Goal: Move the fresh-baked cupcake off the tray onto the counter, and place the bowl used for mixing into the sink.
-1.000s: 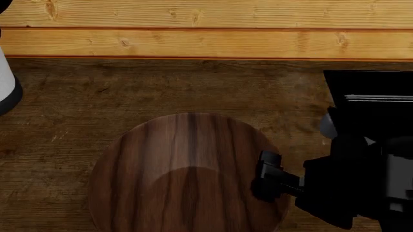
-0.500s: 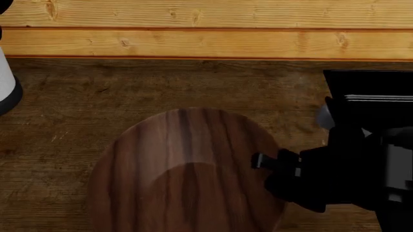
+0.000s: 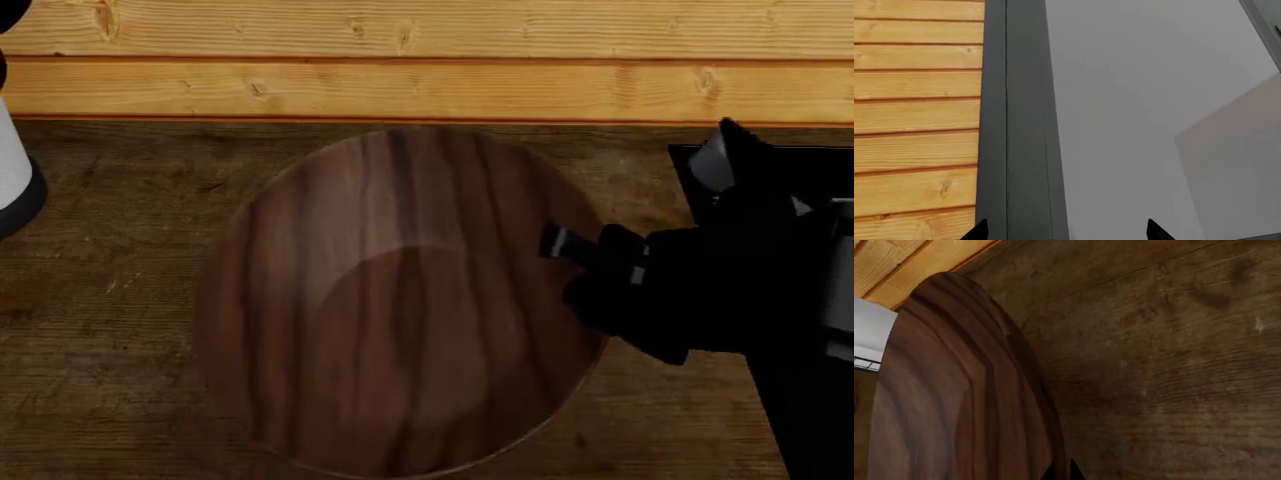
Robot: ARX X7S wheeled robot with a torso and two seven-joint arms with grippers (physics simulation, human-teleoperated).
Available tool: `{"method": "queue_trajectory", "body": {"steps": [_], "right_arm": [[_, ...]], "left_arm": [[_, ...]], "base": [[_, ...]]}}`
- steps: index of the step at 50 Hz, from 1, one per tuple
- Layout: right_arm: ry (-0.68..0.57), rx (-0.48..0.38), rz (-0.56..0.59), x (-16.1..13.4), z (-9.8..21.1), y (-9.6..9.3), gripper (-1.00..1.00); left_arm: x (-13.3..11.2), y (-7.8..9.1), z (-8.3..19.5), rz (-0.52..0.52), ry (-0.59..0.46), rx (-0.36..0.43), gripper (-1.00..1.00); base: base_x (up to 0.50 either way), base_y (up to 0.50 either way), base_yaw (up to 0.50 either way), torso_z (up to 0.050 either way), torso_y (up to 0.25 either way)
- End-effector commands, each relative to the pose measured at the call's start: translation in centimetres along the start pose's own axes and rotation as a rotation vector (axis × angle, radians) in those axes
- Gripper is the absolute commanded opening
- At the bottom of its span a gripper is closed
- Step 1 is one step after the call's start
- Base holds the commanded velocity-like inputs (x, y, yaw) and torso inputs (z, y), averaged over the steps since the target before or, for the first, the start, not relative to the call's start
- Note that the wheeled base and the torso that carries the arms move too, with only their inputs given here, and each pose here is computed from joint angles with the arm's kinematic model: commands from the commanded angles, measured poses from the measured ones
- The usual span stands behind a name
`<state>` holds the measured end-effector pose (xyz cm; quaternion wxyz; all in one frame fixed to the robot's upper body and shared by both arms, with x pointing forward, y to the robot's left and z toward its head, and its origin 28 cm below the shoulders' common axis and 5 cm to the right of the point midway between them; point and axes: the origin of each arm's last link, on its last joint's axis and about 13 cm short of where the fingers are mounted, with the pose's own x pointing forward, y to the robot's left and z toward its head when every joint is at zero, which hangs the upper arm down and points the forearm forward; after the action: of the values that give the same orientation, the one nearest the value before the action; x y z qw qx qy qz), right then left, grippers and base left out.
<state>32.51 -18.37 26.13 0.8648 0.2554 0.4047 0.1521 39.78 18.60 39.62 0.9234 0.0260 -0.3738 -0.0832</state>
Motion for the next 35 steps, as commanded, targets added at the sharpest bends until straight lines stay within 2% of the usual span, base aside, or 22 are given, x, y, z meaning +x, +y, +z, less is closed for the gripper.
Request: {"method": "queue_trajectory", "body": {"steps": [1,3,4,13,16,21,26,27,29,35], "right_arm": [[-0.137,0.079,0.066,-1.1,1.7,1.4,-1.0],[-0.143,0.064,0.051,-1.2,2.0,1.5,-1.0],[-0.153,0.086,0.069,-1.2,2.1,1.6,-1.0],[-0.159,0.098,0.073,-0.7,1.5,0.4,-1.0],[-0.146,0.086,0.068,-0.4,0.5,-1.2,-1.0],[-0.149,0.093,0.066,-0.2,-0.3,-2.4,-1.0],[-0.146,0.087,0.064,0.0,-0.4,-2.7,-1.0],[-0.141,0.085,0.068,0.1,-0.6,-2.8,-1.0],[-0.141,0.086,0.066,0.2,-0.6,-2.7,-1.0],[-0.149,0.075,0.055,-0.2,0.4,-1.8,-1.0]], "left_arm": [[0.0,0.0,-0.1,-0.003,0.003,0.001,1.0],[0.0,0.0,-0.1,-0.004,0.002,0.001,1.0],[0.0,0.0,0.0,-0.004,0.001,0.0,1.0],[0.1,0.0,0.1,-0.008,-0.004,-0.001,1.0],[0.1,0.0,0.1,-0.01,-0.005,0.002,1.0],[0.1,0.0,0.2,-0.012,-0.003,0.003,1.0],[0.1,-0.2,0.2,-0.039,0.015,-0.017,1.0],[0.0,-0.3,0.2,-0.048,0.0,0.011,1.0],[0.0,-0.2,0.1,-0.031,-0.003,-0.013,1.0],[0.0,-0.2,0.2,-0.024,0.0,-0.014,1.0]], "base": [[0.0,0.0,0.0,0.0,0.0],[0.0,0.0,0.0,0.0,0.0],[0.0,0.0,0.0,0.0,0.0],[0.0,0.0,0.0,0.0,0.0],[0.0,0.0,0.0,0.0,0.0],[0.0,0.0,0.0,0.0,0.0],[0.0,0.0,0.0,0.0,0.0],[0.0,0.0,0.0,0.0,0.0],[0.0,0.0,0.0,0.0,0.0],[0.0,0.0,0.0,0.0,0.0]]}}
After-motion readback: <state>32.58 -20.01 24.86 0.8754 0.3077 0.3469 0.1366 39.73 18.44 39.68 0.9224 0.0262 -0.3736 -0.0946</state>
